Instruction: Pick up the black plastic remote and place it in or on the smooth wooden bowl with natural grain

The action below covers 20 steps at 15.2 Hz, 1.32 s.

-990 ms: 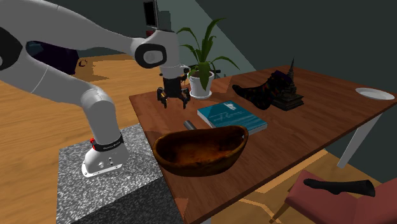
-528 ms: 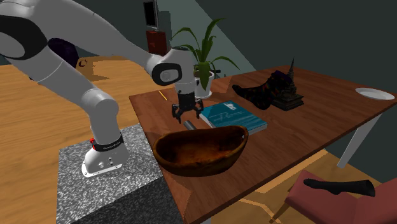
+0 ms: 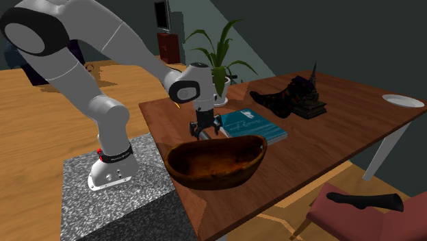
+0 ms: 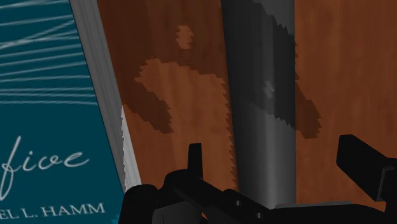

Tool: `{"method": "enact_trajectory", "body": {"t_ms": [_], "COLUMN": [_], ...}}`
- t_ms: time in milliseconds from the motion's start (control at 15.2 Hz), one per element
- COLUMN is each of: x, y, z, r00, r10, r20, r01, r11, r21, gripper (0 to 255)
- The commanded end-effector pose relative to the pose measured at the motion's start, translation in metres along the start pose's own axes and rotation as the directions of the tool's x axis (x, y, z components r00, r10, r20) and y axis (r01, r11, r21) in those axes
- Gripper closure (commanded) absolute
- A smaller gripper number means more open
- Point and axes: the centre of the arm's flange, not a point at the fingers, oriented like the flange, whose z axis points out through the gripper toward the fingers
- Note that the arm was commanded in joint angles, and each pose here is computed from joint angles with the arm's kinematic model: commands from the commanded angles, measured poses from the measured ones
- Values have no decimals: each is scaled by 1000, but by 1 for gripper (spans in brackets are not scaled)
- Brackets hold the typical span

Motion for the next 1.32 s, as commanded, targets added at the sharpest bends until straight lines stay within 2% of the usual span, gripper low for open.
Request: {"method": "enact_trajectory", "body": {"t_ms": [0,462,528,1122,1254], "x": [0,0,0,0,0], "y": [-2,-2,-2,-2,-1], "z": [5,5,5,5,-5], "r00": [1000,1000,1000,1000,1000], "r10": [0,0,0,0,0], "r20": [0,0,0,0,0], "r01": [0,0,0,0,0], "r11": [1000,1000,1000,1000,1000], "r21": [-2,-2,-2,-2,-2], "gripper": [0,0,255,255,255]}}
